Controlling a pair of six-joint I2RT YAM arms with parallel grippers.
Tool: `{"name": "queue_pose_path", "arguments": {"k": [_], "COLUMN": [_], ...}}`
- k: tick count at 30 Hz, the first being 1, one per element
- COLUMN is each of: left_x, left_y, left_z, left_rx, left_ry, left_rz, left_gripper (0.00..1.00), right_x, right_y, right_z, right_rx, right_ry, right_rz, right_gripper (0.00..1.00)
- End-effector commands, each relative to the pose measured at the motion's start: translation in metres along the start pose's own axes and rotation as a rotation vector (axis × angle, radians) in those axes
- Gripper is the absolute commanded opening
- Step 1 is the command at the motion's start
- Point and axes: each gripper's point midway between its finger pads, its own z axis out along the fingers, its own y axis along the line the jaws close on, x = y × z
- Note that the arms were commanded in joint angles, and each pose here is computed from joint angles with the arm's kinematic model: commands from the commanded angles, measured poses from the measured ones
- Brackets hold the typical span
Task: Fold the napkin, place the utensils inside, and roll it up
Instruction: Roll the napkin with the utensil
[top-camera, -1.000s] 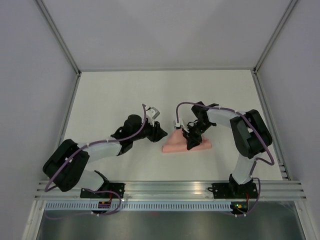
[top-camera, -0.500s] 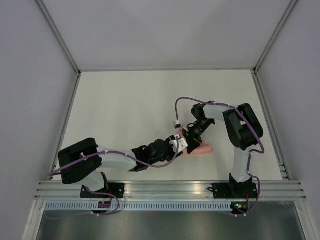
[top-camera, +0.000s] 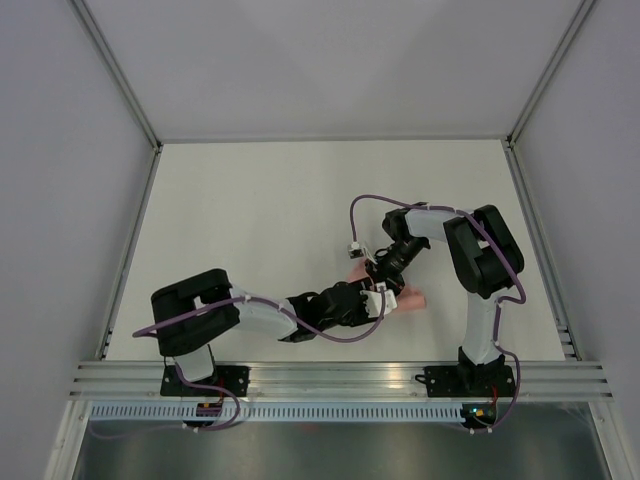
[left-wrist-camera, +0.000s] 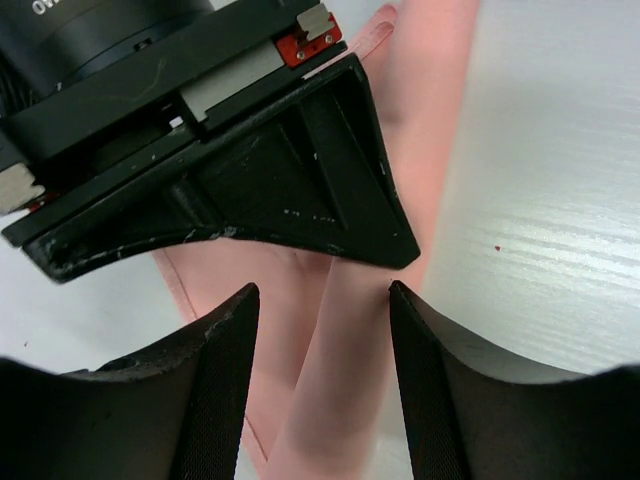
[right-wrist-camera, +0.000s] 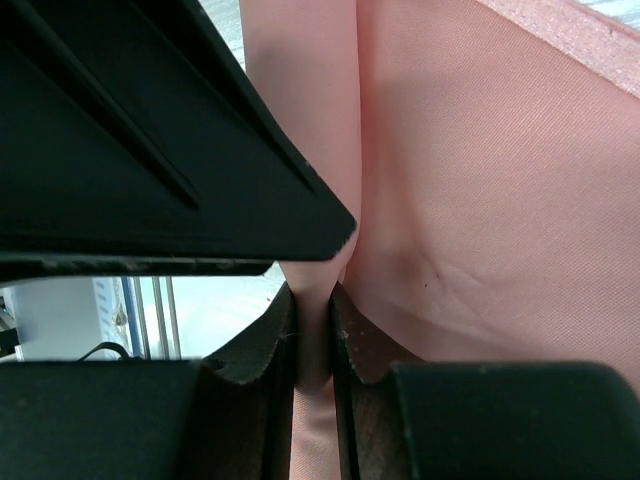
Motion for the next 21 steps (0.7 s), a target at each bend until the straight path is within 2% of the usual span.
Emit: {"name": "queue_pose_path", "arguments": {"k": [1, 11, 15, 18, 19, 21], "left_x": [-0.013, 0.010, 0.020, 0.027, 0.030, 0.034], "left_y": [-0.010, -0.025, -0.028, -0.031, -0.033, -0.035], "left_z": [0.010, 0.019, 0.022, 0.022, 0.021, 0.022], "left_rx": [0.050, 0.098, 0.106, 0.133, 0.151, 0.164], "left_ry": [-0.030, 0.037, 0.059, 0.076, 0.087, 0.101], "left_rz": [0.043, 0.018, -0.018, -0.066, -0.079, -0.120], "left_gripper": [0.60, 0.60, 0.57, 0.46, 0.38, 0.29], "right_x": [0.024, 0.024, 0.024, 0.024, 0.024, 0.024], "right_y": [-0.035, -0.036, -0.036, -0.036, -0.036, -0.036], "right_z": [0.007, 0.007, 0.007, 0.007, 0.007, 0.007], "right_rx": [0.083, 0.079, 0.079, 0.080, 0.080, 0.081], "right_ry": [0.108, 0.110, 0.110, 0.109, 0.109, 0.107], "right_rz": [-0.079, -0.075, -0.070, -0.071, -0.069, -0.073], "right_gripper": [0.04, 0.04, 0.04, 0.04, 0.04, 0.04]}}
